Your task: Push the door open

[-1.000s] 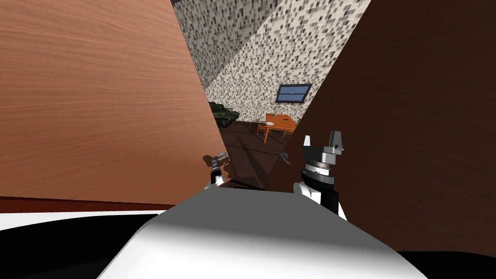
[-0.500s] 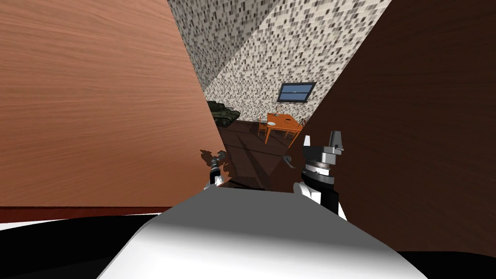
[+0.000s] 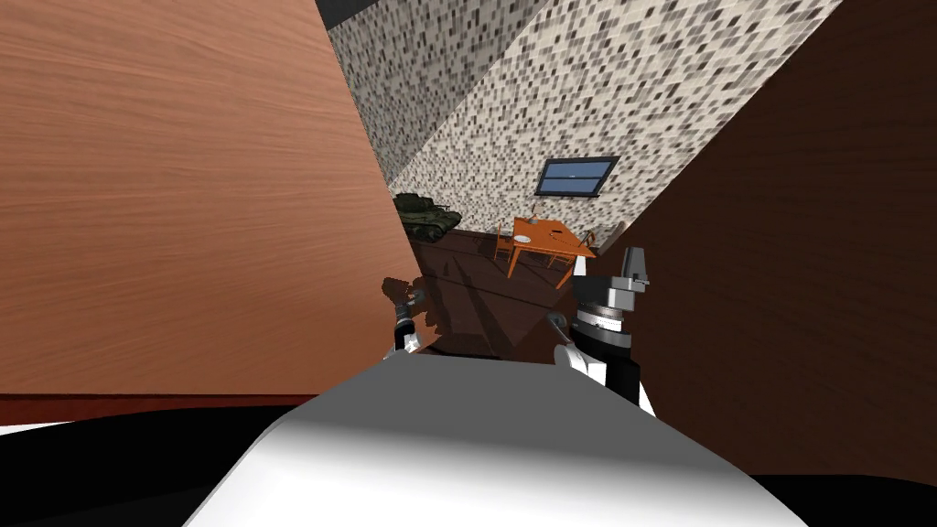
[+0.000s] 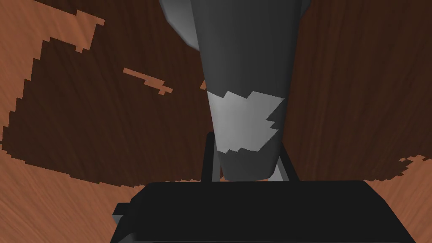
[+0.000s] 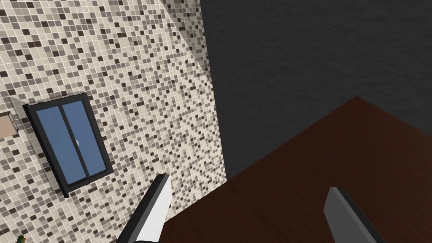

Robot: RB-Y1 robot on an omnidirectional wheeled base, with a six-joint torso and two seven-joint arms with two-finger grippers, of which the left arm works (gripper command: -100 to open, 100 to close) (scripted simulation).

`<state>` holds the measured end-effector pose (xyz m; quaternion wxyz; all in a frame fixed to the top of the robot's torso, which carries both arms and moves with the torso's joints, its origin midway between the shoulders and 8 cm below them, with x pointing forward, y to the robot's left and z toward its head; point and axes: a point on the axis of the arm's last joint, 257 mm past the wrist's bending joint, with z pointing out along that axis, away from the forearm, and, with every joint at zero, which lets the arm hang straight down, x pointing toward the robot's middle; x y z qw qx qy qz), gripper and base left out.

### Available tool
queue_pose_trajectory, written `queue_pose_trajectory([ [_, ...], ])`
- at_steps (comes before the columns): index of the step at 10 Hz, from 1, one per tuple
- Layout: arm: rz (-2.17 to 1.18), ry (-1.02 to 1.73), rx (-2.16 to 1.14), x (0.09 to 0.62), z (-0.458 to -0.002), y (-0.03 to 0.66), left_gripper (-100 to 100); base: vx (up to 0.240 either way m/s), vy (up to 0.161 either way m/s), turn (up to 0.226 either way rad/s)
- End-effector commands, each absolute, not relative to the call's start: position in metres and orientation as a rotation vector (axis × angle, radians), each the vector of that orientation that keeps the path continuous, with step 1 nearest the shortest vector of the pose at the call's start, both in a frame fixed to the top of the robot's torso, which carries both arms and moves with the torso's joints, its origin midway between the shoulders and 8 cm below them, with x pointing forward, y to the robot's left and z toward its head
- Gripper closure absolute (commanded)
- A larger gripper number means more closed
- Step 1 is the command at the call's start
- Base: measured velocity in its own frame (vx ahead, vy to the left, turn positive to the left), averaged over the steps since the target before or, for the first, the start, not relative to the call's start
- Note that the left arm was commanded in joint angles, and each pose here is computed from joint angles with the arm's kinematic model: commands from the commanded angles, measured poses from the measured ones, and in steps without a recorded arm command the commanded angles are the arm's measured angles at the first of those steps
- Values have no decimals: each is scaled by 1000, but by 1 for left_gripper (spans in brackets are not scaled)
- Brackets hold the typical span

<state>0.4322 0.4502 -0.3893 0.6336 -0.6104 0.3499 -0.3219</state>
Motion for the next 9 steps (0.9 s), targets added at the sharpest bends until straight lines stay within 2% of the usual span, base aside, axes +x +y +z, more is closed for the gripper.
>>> queue_pose_trajectory([
  [1,-726,777,-1378,431,-378,461,100,134,24,29],
  [3,-718,758,-1387,427,-378,464,100,90,4,39],
  [9,-703,720,-1428,417,-386,462,100,180,-30,111],
])
